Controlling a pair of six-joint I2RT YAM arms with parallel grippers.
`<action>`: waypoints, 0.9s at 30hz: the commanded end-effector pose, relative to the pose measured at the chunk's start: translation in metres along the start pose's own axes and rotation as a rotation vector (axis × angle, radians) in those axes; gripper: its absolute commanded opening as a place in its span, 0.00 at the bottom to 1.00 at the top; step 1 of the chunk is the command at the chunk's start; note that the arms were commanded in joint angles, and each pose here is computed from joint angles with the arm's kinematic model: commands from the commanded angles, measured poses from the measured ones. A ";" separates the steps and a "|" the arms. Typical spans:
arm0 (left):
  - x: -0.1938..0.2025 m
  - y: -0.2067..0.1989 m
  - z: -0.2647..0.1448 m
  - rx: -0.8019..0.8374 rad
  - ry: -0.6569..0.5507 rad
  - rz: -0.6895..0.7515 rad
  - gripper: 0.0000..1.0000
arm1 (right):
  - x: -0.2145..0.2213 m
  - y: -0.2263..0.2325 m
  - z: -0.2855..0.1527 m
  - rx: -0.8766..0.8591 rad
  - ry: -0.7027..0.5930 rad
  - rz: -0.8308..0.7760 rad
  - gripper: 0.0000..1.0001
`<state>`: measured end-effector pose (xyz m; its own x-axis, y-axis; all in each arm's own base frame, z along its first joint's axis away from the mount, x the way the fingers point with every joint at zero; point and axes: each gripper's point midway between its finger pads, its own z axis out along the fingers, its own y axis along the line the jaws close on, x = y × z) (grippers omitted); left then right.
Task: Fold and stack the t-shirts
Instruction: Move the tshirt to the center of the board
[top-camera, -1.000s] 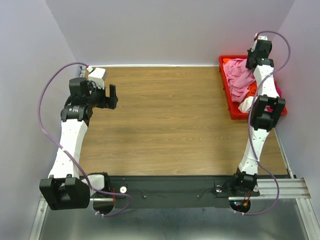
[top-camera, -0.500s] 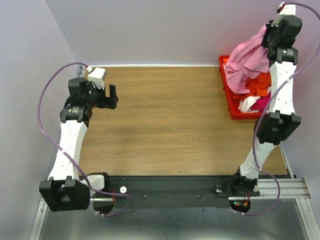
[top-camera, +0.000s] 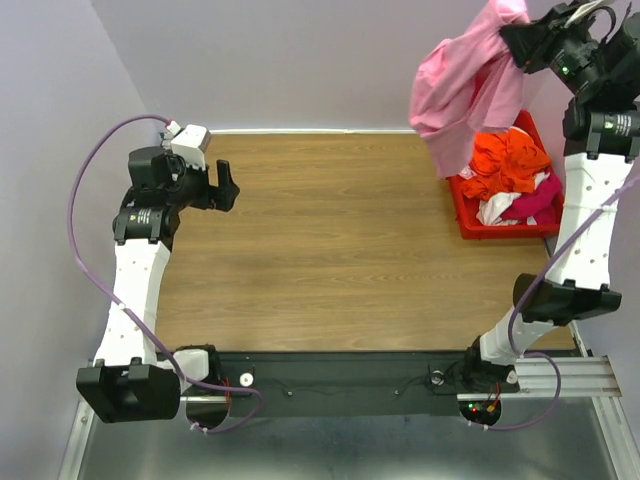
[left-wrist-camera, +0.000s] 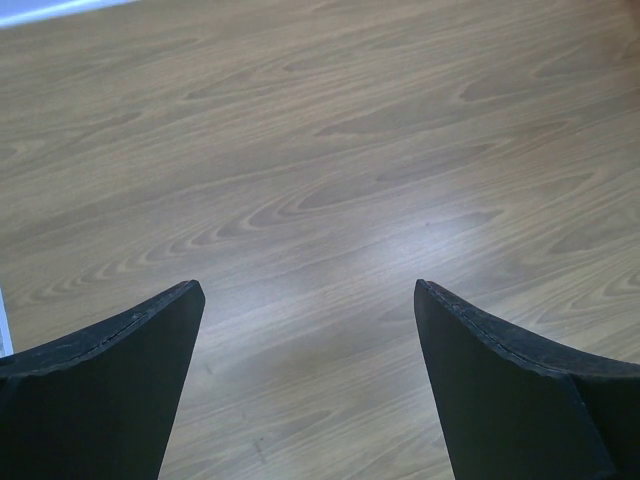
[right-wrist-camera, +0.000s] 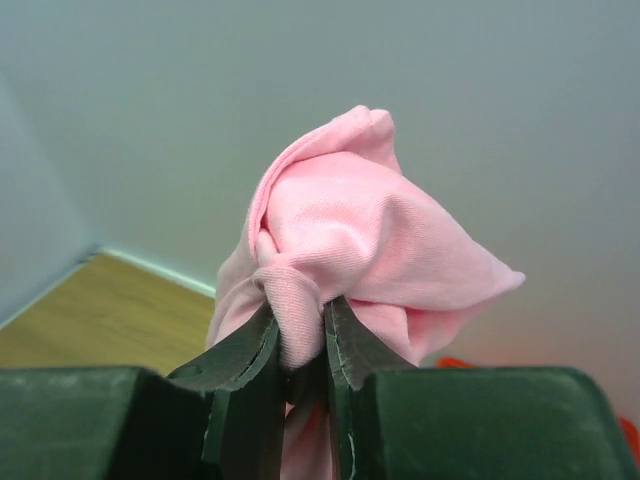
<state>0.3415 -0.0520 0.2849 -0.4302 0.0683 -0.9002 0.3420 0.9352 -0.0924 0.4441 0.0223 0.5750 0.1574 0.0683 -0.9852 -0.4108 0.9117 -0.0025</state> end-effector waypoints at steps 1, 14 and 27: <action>-0.038 -0.013 -0.017 0.058 -0.092 0.014 0.99 | -0.020 0.096 -0.012 -0.343 -0.049 0.031 0.01; -0.023 -0.028 -0.011 0.210 -0.044 -0.009 0.99 | 0.220 0.213 0.027 -0.506 0.463 0.197 1.00; 0.093 -0.007 0.018 0.190 0.238 0.103 0.89 | 0.392 0.200 -0.114 -0.398 0.944 0.183 0.94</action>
<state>0.3202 -0.0665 0.2202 -0.5454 0.1615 -0.8225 0.5081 0.8441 -0.1713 0.3442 0.1990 0.2068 -0.5992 -0.2397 -0.7639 -0.6594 0.6888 0.3012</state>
